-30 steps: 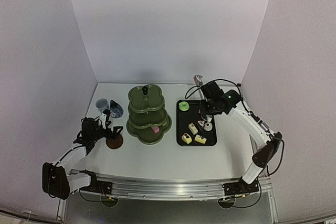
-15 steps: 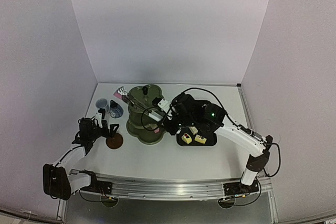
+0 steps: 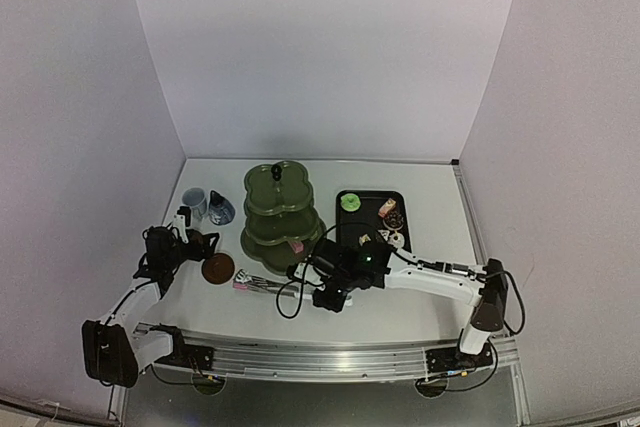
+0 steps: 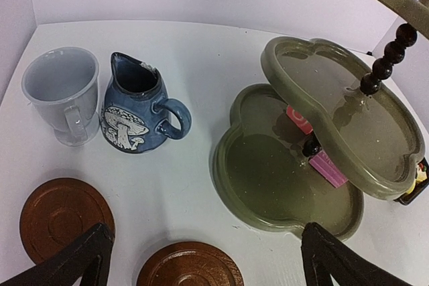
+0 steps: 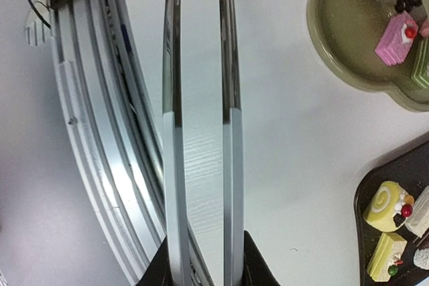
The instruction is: Serve the afternoon tea
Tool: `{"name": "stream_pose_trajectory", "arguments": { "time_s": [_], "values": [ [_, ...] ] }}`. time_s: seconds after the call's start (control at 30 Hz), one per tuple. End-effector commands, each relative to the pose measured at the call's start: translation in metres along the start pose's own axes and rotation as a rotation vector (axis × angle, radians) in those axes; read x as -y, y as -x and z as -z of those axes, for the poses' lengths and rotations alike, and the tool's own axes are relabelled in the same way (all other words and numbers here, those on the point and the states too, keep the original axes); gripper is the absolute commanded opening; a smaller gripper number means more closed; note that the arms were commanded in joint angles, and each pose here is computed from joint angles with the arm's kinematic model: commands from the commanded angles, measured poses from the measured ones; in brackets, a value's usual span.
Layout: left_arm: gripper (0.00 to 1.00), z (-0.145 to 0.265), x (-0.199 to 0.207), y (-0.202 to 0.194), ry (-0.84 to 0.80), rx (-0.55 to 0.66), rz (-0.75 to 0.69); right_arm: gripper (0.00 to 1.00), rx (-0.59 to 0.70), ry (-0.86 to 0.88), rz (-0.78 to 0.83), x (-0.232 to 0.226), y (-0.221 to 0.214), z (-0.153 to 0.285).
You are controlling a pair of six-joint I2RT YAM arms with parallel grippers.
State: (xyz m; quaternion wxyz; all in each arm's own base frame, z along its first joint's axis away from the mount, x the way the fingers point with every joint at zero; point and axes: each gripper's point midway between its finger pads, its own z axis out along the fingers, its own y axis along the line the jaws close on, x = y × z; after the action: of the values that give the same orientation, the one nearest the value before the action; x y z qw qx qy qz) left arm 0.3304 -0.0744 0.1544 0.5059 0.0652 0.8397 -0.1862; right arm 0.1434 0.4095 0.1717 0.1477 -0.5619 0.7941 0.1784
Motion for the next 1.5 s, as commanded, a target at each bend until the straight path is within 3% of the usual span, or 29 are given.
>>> {"name": "stream_pose_trajectory", "arguments": {
  "time_s": [0.0, 0.33, 0.87, 1.17, 1.47],
  "values": [
    [0.98, 0.003, 0.001, 0.006, -0.004, 0.026, -0.001, 0.00, 0.031, -0.152, -0.018, 0.029, 0.001, -0.003],
    [0.98, 0.003, 0.003, 0.006, -0.014, 0.024, -0.006, 0.00, 0.020, -0.342, -0.213, 0.079, -0.004, -0.033],
    [0.98, 0.004, 0.004, 0.006, -0.020, 0.027, -0.011, 0.00, -0.018, -0.399, -0.330, 0.113, -0.002, -0.072],
    [0.98, 0.003, 0.004, 0.006, -0.021, 0.026, -0.011, 0.31, -0.016, -0.356, -0.334, 0.106, -0.001, -0.070],
    [0.98, 0.003, 0.004, 0.006, -0.021, 0.023, -0.010, 0.35, -0.005, -0.336, -0.330, 0.098, -0.002, -0.045]
  ]
}}
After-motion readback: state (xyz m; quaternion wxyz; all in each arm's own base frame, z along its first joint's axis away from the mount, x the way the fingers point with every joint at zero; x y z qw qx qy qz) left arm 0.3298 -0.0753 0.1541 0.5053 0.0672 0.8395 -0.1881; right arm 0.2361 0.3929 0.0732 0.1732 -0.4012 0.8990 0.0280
